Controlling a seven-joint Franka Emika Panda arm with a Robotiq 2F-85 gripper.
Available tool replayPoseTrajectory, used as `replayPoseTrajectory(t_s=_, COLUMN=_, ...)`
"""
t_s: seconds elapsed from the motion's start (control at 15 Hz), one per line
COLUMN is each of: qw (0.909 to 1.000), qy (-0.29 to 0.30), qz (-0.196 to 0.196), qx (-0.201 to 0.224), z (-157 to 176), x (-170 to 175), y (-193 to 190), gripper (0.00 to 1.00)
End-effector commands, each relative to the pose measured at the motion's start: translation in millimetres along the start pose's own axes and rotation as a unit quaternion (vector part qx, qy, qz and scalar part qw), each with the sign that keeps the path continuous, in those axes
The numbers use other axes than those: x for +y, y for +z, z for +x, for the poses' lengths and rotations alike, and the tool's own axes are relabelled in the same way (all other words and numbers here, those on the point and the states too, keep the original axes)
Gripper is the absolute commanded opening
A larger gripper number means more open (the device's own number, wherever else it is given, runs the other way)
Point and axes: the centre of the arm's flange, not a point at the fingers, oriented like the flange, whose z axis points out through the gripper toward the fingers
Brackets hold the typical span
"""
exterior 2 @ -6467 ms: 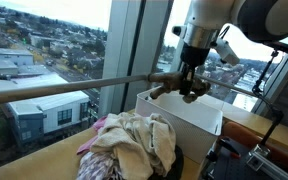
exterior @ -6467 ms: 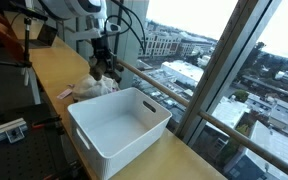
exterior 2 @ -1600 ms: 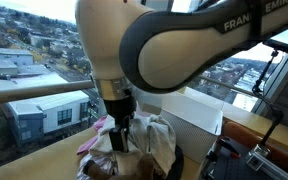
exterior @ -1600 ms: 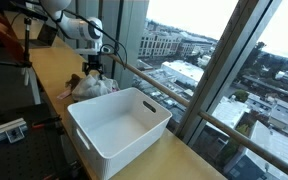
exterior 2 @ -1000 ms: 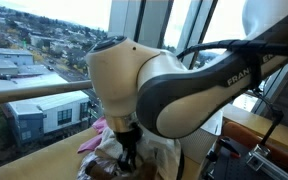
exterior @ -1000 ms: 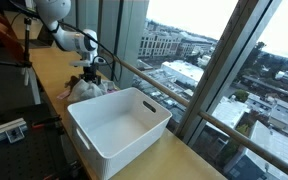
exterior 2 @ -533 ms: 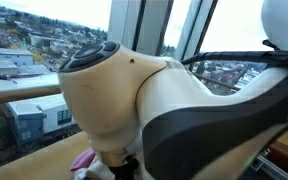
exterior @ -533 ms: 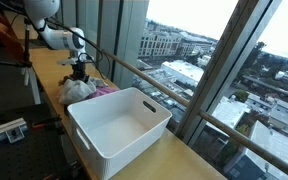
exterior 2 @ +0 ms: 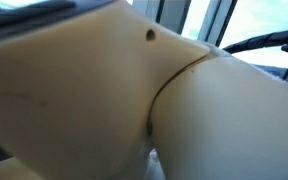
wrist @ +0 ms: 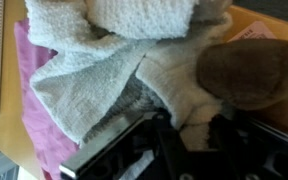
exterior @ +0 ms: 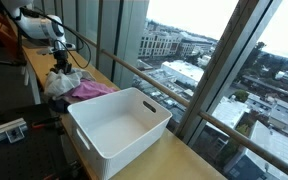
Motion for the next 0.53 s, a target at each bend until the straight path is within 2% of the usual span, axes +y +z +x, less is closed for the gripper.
replayPoseTrajectory(t_s=0.0, qw=0.9988, qy=0.036, qz=-0.027, qx=0.017, z=-10.4, x=5.2, y=-38.7, gripper=0.06)
replayPoseTrajectory(t_s=0.2, qw=0.9973, qy=0.060, qz=-0.034, qx=0.024, z=-15.9, x=18.2, y=-53.1, gripper=0.06)
replayPoseTrajectory(t_s=0.47, qw=0.9954, qy=0.077, qz=-0.046, qx=0.034, z=-1.3, x=52.1, y=-46.0, gripper=0.06)
